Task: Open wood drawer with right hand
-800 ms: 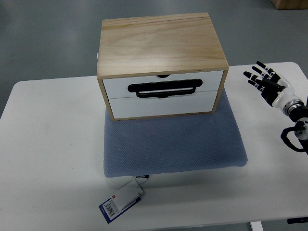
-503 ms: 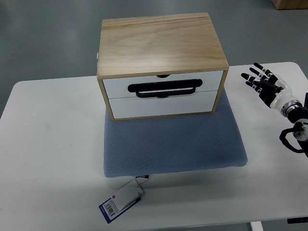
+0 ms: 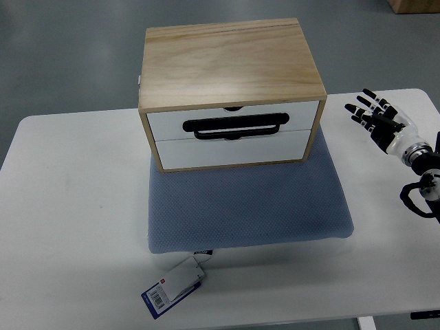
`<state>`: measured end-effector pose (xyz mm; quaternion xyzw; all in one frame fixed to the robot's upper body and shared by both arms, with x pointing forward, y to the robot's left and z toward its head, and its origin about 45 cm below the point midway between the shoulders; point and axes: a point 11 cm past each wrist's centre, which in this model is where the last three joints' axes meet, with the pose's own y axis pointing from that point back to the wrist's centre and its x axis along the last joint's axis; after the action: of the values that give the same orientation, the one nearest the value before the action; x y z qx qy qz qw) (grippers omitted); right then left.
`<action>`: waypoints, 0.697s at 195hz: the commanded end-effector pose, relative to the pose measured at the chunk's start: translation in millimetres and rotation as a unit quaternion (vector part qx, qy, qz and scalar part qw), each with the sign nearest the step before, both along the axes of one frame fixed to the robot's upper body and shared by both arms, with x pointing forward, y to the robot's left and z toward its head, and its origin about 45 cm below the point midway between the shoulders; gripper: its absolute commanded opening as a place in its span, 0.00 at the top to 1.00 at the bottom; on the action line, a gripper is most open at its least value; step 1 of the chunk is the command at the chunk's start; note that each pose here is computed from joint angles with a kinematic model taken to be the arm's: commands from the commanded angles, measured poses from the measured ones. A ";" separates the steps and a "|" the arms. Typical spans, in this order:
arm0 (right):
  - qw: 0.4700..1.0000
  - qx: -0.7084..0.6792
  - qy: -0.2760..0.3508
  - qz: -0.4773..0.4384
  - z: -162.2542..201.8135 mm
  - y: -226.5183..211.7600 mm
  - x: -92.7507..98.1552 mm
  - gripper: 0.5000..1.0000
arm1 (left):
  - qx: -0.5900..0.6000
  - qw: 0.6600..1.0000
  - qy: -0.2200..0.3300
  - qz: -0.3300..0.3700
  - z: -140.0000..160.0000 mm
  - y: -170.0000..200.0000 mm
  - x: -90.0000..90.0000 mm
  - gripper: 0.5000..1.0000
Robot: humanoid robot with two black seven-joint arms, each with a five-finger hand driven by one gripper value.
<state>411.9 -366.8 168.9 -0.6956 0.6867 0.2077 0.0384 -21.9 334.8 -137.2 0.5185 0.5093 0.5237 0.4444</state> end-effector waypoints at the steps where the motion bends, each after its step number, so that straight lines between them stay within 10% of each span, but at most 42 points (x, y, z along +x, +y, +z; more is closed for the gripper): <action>1: 1.000 -0.002 -0.001 -0.001 1.3 -2.2 0.4 0.14 | 0.000 1.000 0.000 0.000 0.0 0.1 0.2 0.00; 136: 1.000 -0.004 -0.013 -0.011 12.9 -11.1 5.0 0.14 | 0.000 1.000 0.000 0.000 0.0 0.1 0.2 0.00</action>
<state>416.8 -375.2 180.2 -0.6917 0.6931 0.1975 0.0464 -21.7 334.9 -137.2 0.5185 0.5091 0.5238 0.4445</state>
